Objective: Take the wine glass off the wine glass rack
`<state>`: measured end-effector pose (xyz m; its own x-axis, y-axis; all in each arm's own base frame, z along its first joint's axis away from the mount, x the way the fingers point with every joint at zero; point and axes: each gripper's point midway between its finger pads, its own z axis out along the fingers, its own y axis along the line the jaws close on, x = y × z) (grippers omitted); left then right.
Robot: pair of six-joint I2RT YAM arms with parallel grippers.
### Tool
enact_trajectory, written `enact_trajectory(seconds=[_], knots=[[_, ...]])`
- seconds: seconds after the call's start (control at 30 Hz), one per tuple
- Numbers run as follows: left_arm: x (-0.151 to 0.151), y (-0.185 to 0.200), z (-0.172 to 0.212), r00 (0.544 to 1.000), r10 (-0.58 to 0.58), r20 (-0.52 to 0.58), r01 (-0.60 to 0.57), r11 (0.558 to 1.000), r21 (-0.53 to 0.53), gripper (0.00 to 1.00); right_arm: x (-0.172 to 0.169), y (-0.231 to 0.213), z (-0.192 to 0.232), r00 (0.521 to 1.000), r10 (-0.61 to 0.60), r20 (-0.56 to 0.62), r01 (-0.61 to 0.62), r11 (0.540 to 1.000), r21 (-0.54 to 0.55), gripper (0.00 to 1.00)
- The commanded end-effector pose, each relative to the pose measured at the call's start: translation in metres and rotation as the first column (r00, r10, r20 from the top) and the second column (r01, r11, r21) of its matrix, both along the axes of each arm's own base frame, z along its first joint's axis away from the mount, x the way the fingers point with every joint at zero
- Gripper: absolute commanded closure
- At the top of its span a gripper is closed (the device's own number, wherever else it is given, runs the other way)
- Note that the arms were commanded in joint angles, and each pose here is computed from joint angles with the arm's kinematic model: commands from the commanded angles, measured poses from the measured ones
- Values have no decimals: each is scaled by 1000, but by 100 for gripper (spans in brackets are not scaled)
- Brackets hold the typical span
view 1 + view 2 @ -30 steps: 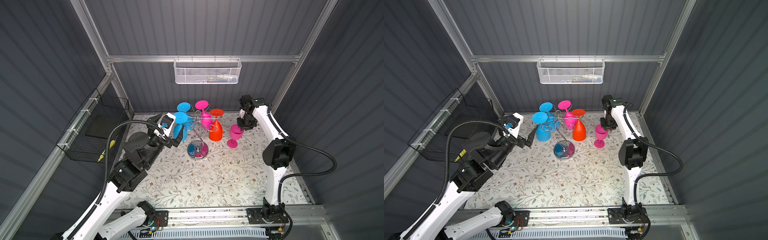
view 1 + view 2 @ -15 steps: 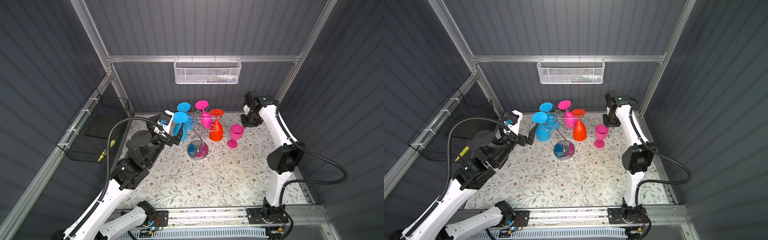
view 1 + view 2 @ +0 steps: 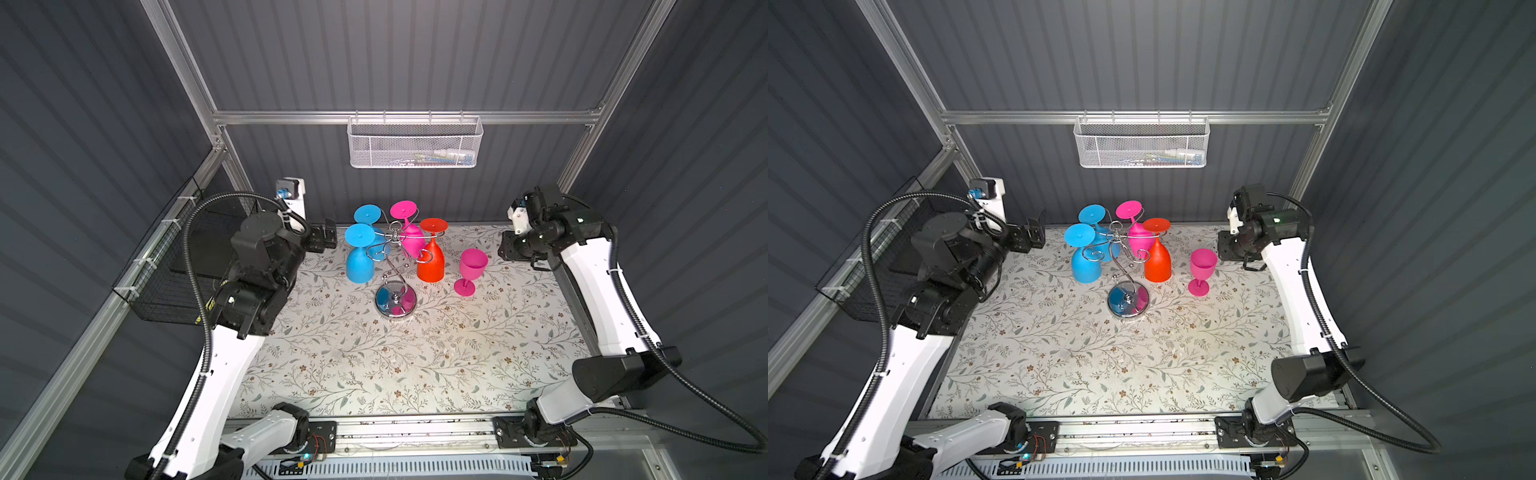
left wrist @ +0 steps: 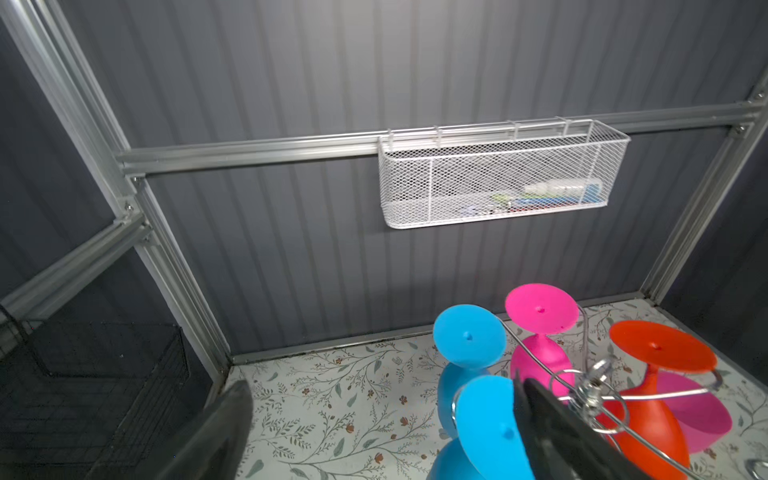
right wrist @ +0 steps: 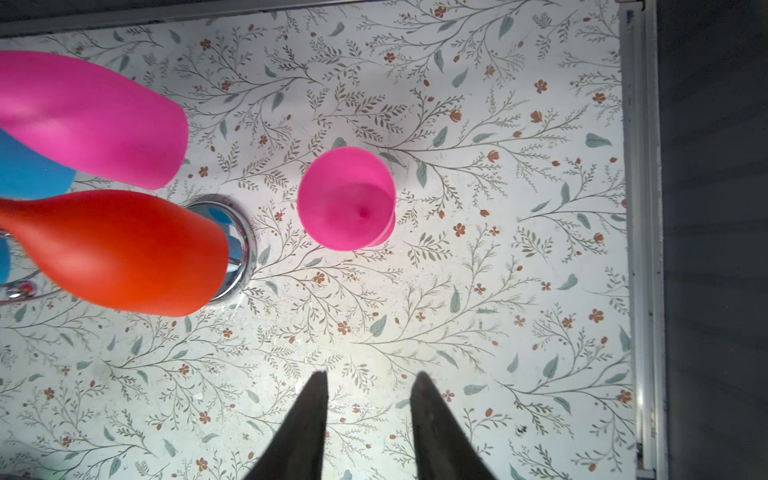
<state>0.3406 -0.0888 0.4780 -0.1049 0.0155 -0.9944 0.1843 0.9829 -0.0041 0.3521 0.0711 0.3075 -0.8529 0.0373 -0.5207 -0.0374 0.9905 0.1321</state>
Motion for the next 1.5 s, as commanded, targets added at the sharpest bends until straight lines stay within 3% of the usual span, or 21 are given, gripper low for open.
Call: enact_trajectory(seconds=[0.0,0.13,0.23,0.3,0.47,0.53,0.7,0.97,1.03,1.2,1.33,1.47], knots=[[-1,-16,-18,978,-154,-140,128,976,-177,0,-6,5,8,999,-3,33,1,999,55,63],[2,-16,-31,936,-241,-255,144,926,-350,1,-17,7,8,999,-4,42,0,996,87,63],[1,-24,-42,884,-356,-303,161,840,-518,1,-21,11,7,998,0,57,-7,992,122,62],[3,-27,-48,853,-424,-304,151,759,-633,1,-22,13,7,998,0,63,-8,991,135,62],[11,-46,-58,757,-620,-205,137,458,-878,7,-25,15,4,998,8,58,-16,989,147,62],[14,-48,-68,745,-634,-210,94,411,-907,10,-27,14,3,998,8,58,-16,989,148,62],[8,-48,-85,730,-643,-232,21,360,-933,12,-29,16,-4,999,11,49,-19,986,164,62],[11,-56,-98,690,-707,-155,-91,128,-988,15,-28,19,-9,999,10,43,-18,983,185,62],[10,-58,-96,687,-713,-141,-92,107,-990,16,-29,19,-10,999,10,41,-17,983,182,62],[9,-68,-100,662,-731,-165,-117,117,-986,19,-30,18,-11,999,9,41,-16,984,177,62],[9,-74,-100,651,-743,-157,-119,105,-987,30,-30,18,-13,999,8,37,-15,983,181,62],[6,-77,-104,643,-738,-205,-124,164,-979,41,-31,17,-14,999,6,36,-13,984,178,62]])
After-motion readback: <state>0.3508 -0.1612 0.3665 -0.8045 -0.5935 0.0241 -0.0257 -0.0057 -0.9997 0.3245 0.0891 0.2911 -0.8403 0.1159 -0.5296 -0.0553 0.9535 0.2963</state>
